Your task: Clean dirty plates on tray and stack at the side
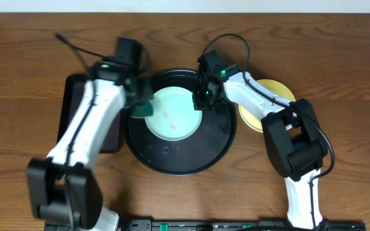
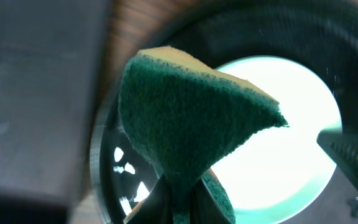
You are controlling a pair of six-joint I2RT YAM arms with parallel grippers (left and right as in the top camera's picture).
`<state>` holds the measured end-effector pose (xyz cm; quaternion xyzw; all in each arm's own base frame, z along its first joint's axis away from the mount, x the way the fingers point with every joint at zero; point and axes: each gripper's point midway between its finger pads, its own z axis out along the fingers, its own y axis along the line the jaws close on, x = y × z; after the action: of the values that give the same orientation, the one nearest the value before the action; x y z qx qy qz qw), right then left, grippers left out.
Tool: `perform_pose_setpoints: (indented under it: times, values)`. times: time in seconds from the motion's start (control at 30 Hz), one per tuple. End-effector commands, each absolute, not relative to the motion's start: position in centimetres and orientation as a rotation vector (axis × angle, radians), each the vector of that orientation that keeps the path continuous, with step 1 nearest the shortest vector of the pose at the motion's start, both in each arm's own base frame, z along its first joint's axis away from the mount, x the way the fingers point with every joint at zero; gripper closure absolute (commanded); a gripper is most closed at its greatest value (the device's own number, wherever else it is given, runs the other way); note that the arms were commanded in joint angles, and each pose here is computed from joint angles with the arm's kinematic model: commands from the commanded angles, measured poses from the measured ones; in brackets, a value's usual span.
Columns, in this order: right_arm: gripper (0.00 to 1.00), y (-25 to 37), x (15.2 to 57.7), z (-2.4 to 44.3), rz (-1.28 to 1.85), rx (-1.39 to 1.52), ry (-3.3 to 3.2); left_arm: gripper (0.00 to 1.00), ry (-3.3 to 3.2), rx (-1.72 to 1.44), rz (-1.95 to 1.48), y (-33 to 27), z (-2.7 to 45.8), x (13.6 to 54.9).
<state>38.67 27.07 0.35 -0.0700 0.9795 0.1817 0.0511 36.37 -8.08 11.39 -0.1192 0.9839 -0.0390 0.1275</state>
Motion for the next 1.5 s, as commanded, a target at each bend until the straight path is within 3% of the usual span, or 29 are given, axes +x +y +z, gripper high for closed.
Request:
perform_pose_setpoints:
  times: [0.0,0.43,0.7,0.83,1.07,1.23,1.37,1.47]
  values:
    - [0.99,25.9,38.1,-1.5,0.449,-0.17,3.019,0.93,2.933,-0.325,-0.122,-10.2,8.7,35.9]
    - [0.99,25.9,38.1,-1.5,0.449,-0.171,3.018,0.92,3.057,-0.217,-0.091,-13.7,2.6,35.3]
    - [0.99,26.0,38.1,-1.5,0.449,-0.176,3.016,0.93,3.06,0.253,-0.255,-16.7,2.7,34.5]
    - [0.99,26.0,38.1,-1.5,0.449,-0.177,3.017,0.93,3.029,0.224,-0.259,-16.7,2.8,35.4]
    - [0.99,25.9,38.1,-1.5,0.449,-0.177,3.017,0.93,2.922,-0.35,0.085,-12.3,2.8,37.3]
    - [0.99,25.9,38.1,-1.5,0.449,-0.177,3.017,0.93,2.926,-0.541,0.101,-12.0,2.7,36.3]
    - [0.99,25.9,38.1,-1.5,0.449,-0.177,3.017,0.93,3.03,-0.532,-0.022,-13.6,2.5,34.6]
    - [0.99,25.9,38.1,-1.5,0.449,-0.177,3.017,0.93,3.139,-0.276,-0.313,-17.0,2.8,33.4]
